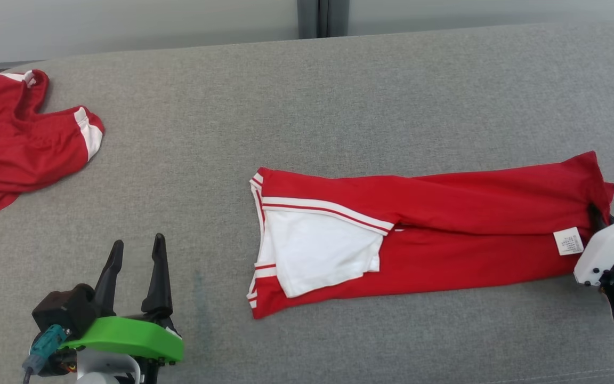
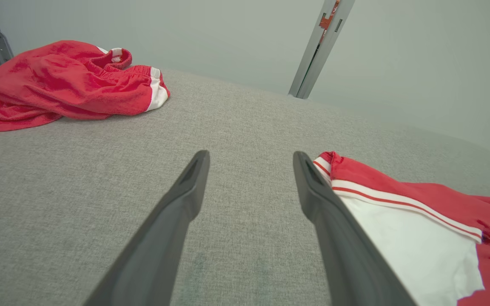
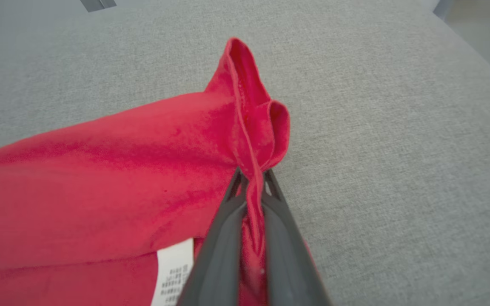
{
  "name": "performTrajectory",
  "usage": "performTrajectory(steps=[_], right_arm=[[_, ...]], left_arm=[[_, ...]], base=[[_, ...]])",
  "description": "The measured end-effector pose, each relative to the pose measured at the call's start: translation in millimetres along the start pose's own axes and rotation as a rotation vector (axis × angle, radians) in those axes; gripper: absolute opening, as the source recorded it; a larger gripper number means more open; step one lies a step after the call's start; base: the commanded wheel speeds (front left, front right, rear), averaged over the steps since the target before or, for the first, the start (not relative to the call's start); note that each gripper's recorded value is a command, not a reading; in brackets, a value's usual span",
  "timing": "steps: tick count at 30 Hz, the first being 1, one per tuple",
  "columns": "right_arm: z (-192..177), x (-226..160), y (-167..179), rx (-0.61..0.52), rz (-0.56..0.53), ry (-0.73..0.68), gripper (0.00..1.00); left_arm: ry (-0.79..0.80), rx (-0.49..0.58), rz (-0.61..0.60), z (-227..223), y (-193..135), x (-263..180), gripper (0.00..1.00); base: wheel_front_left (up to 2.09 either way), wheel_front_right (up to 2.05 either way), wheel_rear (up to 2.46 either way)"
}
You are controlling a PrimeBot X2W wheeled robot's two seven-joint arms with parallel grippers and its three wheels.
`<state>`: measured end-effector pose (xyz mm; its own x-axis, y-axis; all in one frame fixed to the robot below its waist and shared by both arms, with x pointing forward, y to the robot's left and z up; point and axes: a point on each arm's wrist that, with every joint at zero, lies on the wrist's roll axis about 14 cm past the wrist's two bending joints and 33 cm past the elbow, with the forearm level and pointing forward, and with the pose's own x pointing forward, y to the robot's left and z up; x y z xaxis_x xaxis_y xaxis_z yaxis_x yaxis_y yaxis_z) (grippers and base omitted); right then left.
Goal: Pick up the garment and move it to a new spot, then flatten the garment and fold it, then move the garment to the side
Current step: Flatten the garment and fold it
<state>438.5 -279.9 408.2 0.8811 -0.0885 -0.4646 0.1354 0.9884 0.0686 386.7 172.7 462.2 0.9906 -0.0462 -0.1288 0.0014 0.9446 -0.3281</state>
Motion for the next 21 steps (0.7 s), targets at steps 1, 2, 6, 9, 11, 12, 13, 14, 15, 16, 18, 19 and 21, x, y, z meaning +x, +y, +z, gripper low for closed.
performTrajectory(steps=[1,2,6,9,11,12,13,14,15,16,18,19,21], right_arm=[[0.2,-2.1,-5.6,0.015,-0.013,-0.009,0.00],[0.9,-4.9,-12.7,0.026,-0.029,-0.022,0.00],[13.0,-10.5,1.0,0.111,0.002,-0.099,0.00],[21.8,-16.0,34.1,0.147,0.091,-0.138,0.00],[29.4,-20.1,57.2,0.155,0.158,-0.157,0.00],[33.9,-22.7,70.5,0.155,0.198,-0.165,0.00],[37.1,-26.0,83.3,0.152,0.237,-0.171,0.00],[39.6,-29.2,96.4,0.153,0.275,-0.173,0.00],[40.7,-32.0,106.9,0.150,0.305,-0.173,0.00],[41.5,-35.1,120.0,0.147,0.343,-0.170,0.00],[43.5,-40.6,144.0,0.144,0.411,-0.165,0.00],[43.2,-43.6,157.5,0.142,0.448,-0.158,0.00],[40.3,-48.4,180.7,0.144,0.509,-0.143,0.00]], left_arm=[[0.002,-0.004,-0.003,-0.6,-0.8,0.8,1.00],[0.007,-0.011,-0.005,-1.8,-1.8,1.8,1.00],[0.016,-0.012,-0.016,-4.8,-4.9,5.3,1.00],[0.023,-0.016,-0.025,-6.5,-7.7,6.7,1.00],[0.024,-0.016,-0.028,-6.1,-8.8,5.9,1.00],[0.025,-0.016,-0.029,-5.9,-8.6,5.1,1.00],[0.023,-0.015,-0.028,-5.1,-8.3,4.2,1.00],[0.022,-0.015,-0.027,-4.3,-7.9,3.0,1.00],[0.020,-0.015,-0.025,-3.6,-7.2,1.9,1.00],[0.017,-0.014,-0.020,-2.4,-5.7,0.5,1.00],[0.010,-0.015,-0.011,-0.2,-2.7,-2.4,1.00],[0.007,-0.015,-0.006,0.9,-1.2,-4.1,1.00],[0.002,-0.017,0.006,2.6,2.3,-7.4,1.00]], base=[[0.00,0.00,0.00],[0.00,0.00,0.00],[0.00,0.00,0.00],[0.00,0.00,0.00],[0.00,0.00,0.00],[0.00,0.00,0.00],[0.00,0.00,0.00],[0.00,0.00,0.00],[0.00,0.00,0.00],[0.00,0.00,0.00],[0.00,0.00,0.00],[0.00,0.00,0.00],[0.00,0.00,0.00]])
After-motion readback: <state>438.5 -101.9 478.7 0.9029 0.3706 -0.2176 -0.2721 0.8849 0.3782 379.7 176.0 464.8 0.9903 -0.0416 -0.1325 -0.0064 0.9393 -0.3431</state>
